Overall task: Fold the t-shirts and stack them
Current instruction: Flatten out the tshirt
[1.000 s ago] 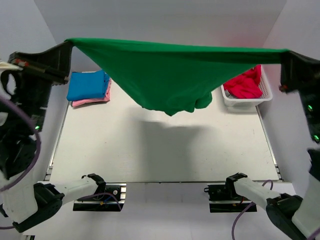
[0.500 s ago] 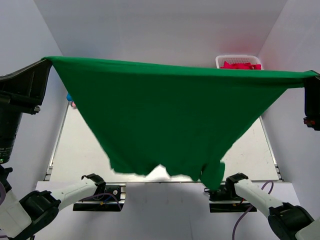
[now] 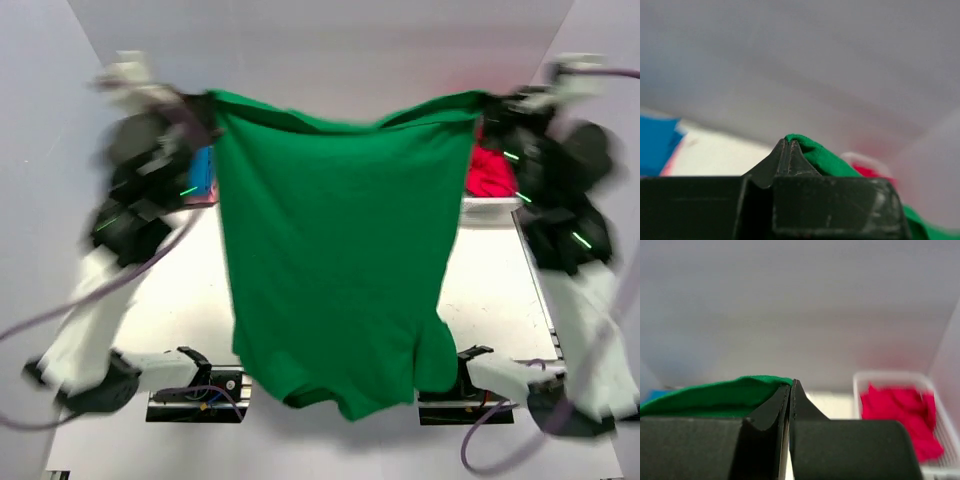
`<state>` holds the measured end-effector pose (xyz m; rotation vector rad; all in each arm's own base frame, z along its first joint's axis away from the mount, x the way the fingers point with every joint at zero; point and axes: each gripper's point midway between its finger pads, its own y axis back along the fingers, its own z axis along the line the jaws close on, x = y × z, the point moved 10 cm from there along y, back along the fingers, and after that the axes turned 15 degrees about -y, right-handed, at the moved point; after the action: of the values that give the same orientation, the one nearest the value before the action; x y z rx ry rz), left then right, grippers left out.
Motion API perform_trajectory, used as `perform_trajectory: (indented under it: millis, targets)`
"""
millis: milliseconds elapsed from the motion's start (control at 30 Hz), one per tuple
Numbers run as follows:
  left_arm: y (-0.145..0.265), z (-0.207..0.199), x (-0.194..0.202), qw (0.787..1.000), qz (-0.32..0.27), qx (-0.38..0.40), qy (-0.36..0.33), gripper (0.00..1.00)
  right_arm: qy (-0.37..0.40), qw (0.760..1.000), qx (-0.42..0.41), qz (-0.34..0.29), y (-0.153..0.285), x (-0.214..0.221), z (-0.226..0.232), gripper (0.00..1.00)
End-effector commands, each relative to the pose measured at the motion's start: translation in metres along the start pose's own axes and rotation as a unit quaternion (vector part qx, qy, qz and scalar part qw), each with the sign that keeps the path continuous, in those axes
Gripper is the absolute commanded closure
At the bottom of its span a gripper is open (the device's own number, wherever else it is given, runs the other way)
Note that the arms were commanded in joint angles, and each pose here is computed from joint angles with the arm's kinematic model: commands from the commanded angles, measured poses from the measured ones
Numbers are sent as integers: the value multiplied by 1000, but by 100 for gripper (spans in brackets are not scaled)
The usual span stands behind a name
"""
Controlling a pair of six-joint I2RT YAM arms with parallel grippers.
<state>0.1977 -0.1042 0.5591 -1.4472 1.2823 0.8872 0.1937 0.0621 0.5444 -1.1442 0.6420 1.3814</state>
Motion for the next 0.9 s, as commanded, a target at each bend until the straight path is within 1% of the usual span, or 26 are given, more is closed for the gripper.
perform_trajectory:
  millis: [0, 67, 100, 133, 167, 200, 233, 267, 300, 333, 367, 400, 433, 467, 500, 533, 567, 600, 633, 667, 700, 733, 767, 800, 867]
  targets:
    - [-70, 0, 110, 976, 91, -165, -108, 100, 30, 990, 123, 55, -62, 78, -36, 100]
    - [-94, 4, 166, 958, 138, -202, -150, 100, 34, 982, 154, 102, -90, 131, -53, 100]
    - [-108, 6, 191, 949, 162, -214, -163, 100, 36, 974, 174, 137, -102, 165, -66, 100]
    - [-134, 15, 241, 930, 206, -239, -190, 100, 31, 971, 183, 149, -107, 179, -71, 100]
    - [-148, 19, 267, 922, 237, -238, -193, 100, 31, 958, 209, 191, -121, 222, -89, 100]
    - [-161, 27, 292, 910, 259, -253, -202, 100, 30, 954, 220, 202, -126, 234, -98, 100]
    - [-182, 36, 298, 907, 260, -271, -189, 100, 28, 950, 230, 209, -133, 247, -105, 100]
    - [-201, 45, 354, 889, 309, -269, -204, 100, 21, 948, 234, 213, -140, 257, -110, 100]
    - [-213, 50, 372, 885, 325, -266, -202, 96, 28, 935, 254, 245, -157, 294, -131, 100]
    - [-233, 45, 363, 896, 312, -256, -183, 86, 32, 929, 262, 261, -161, 305, -136, 100]
    - [-244, 48, 372, 896, 316, -250, -187, 56, 34, 924, 266, 271, -177, 317, -141, 99]
    - [-250, 52, 398, 888, 330, -248, -203, 34, 40, 915, 272, 294, -187, 330, -147, 89]
    - [-257, 48, 395, 895, 319, -237, -203, 15, 43, 916, 269, 295, -198, 334, -147, 59]
    - [-264, 46, 395, 903, 306, -217, -209, 0, 44, 915, 260, 306, -200, 338, -147, 45]
    - [-265, 45, 393, 908, 300, -206, -208, 0, 44, 918, 254, 302, -206, 333, -146, 35]
    - [-260, 46, 392, 909, 299, -198, -211, 0, 45, 917, 252, 307, -206, 338, -146, 28]
    - [-261, 42, 386, 919, 284, -185, -201, 0, 40, 919, 243, 309, -206, 336, -146, 19]
    - [-259, 42, 382, 920, 283, -178, -203, 0, 39, 919, 237, 312, -205, 336, -144, 10]
    - [-254, 43, 381, 920, 288, -173, -203, 0, 36, 920, 230, 314, -201, 330, -139, 10]
    - [-254, 39, 363, 927, 275, -167, -194, 0, 33, 920, 223, 321, -197, 328, -136, 10]
    - [-247, 41, 360, 920, 291, -169, -202, 0, 28, 921, 213, 325, -190, 321, -132, 10]
    - [-242, 40, 356, 918, 301, -159, -202, 0, 25, 920, 207, 332, -180, 316, -127, 10]
    - [-236, 40, 350, 916, 309, -154, -203, 0, 17, 914, 199, 353, -170, 324, -126, 10]
    - [-222, 40, 342, 910, 332, -156, -193, 0, 0, 919, 184, 349, -162, 312, -118, 10]
    - [-202, 43, 337, 900, 363, -160, -180, 0, -16, 914, 179, 363, -128, 309, -114, 10]
